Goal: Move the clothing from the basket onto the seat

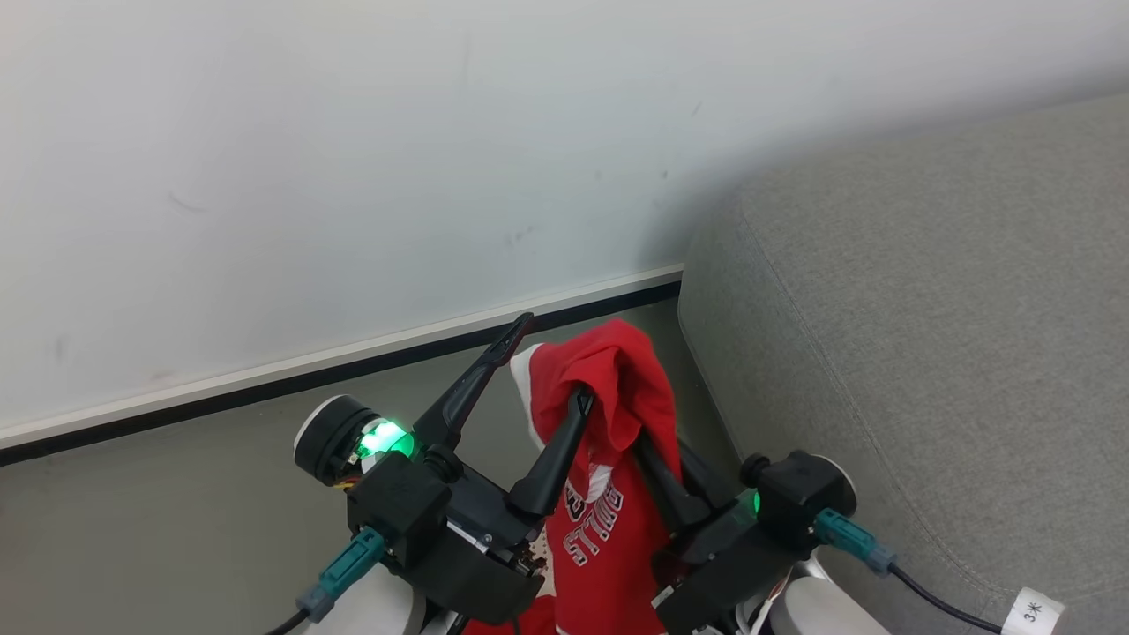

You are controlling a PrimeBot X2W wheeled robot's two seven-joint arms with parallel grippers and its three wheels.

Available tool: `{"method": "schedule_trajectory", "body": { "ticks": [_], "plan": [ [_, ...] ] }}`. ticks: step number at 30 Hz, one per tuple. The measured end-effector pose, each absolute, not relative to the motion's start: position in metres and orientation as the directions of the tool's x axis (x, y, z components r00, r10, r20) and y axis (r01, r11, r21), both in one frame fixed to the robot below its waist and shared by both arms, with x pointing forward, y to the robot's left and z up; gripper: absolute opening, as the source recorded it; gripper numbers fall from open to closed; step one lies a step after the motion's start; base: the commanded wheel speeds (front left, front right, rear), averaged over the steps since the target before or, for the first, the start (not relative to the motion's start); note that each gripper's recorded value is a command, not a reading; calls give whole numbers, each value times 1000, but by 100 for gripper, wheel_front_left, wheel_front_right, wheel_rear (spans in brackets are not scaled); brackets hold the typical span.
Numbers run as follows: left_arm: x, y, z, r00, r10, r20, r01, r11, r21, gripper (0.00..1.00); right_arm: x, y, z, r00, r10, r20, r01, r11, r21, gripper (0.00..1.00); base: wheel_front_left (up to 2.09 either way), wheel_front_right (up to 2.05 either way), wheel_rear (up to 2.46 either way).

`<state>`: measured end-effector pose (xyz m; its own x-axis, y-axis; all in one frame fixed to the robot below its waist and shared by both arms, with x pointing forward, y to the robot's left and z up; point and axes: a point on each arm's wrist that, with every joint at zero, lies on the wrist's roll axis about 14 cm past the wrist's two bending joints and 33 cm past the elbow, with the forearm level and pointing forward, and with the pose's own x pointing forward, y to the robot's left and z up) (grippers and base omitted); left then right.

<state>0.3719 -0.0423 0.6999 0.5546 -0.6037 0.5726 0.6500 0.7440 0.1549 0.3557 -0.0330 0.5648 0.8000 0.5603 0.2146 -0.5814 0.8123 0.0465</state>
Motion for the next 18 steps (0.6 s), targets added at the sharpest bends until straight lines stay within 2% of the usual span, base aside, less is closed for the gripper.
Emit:
{"method": "schedule_trajectory", "body": {
  "ticks": [9, 18],
  "plan": [
    [377, -55, 691, 549, -641, 537, 679, 716, 160, 100, 368, -67, 576, 852, 460, 250, -486, 873, 49, 0, 0, 0, 0],
    [381, -81, 681, 503, -700, 507, 741, 652, 163, 100, 382, -113, 592, 900, 319, 297, -351, 935, 58, 0, 0, 0, 0]
  ]
}}
